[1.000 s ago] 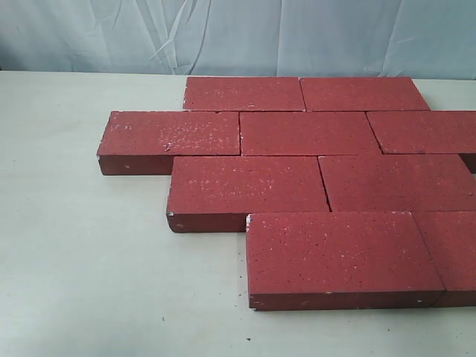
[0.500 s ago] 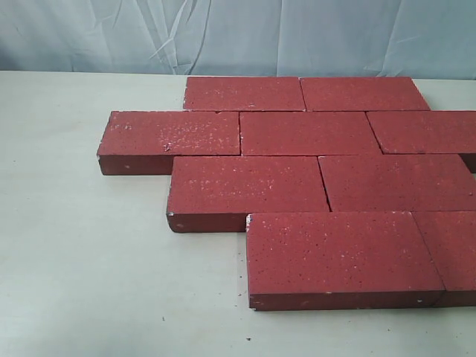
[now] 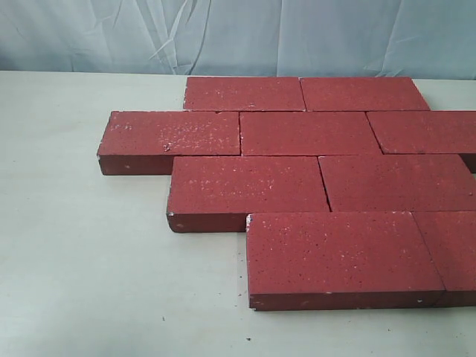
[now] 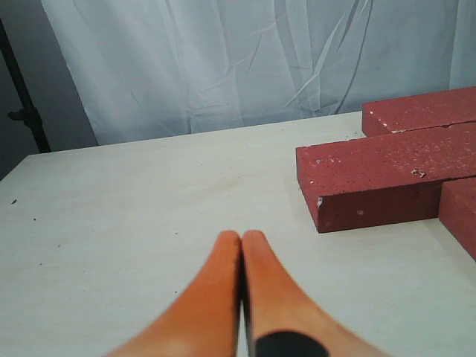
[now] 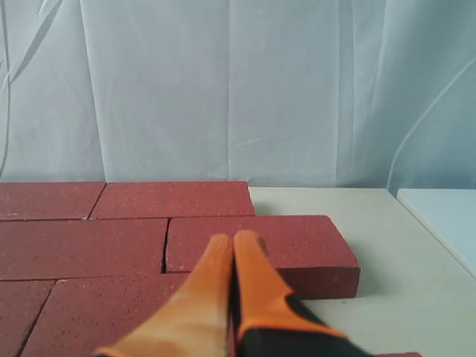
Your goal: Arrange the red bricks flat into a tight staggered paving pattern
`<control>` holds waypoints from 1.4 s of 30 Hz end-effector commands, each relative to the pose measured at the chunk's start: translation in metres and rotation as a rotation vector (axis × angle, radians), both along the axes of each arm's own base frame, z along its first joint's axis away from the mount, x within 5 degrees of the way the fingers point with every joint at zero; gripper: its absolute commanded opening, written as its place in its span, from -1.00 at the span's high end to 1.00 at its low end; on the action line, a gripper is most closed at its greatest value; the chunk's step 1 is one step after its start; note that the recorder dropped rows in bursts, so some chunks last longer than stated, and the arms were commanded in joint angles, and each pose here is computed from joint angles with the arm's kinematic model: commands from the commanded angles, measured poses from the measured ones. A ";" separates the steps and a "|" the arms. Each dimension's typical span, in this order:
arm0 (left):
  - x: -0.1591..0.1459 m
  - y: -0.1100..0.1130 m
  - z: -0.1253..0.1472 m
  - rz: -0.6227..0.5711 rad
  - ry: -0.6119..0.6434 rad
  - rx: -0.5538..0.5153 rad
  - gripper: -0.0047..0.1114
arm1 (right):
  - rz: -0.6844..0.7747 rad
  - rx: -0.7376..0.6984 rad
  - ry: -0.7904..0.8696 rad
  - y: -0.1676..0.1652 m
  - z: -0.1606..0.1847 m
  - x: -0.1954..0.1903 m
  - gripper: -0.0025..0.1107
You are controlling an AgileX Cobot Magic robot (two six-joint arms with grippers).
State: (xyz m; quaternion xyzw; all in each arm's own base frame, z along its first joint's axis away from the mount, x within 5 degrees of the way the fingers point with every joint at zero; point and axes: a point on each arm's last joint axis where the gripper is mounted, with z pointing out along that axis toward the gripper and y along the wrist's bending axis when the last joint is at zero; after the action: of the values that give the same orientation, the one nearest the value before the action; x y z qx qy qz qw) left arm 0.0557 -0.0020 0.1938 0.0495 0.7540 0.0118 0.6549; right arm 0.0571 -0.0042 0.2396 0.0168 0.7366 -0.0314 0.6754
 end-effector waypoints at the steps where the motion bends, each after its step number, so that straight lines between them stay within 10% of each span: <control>1: 0.000 0.000 -0.002 0.004 0.002 -0.004 0.92 | -0.006 -0.011 -0.005 0.000 -0.015 -0.002 0.97; 42: 0.000 0.000 -0.002 0.004 0.002 -0.004 0.92 | -0.007 0.005 0.130 0.000 -0.054 -0.003 0.97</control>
State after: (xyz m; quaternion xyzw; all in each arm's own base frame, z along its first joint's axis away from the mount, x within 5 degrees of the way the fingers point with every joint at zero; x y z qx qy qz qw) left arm 0.0557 -0.0020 0.1938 0.0495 0.7540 0.0118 0.6549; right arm 0.0544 -0.0041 0.1856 0.0183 0.7822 -0.0297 0.6221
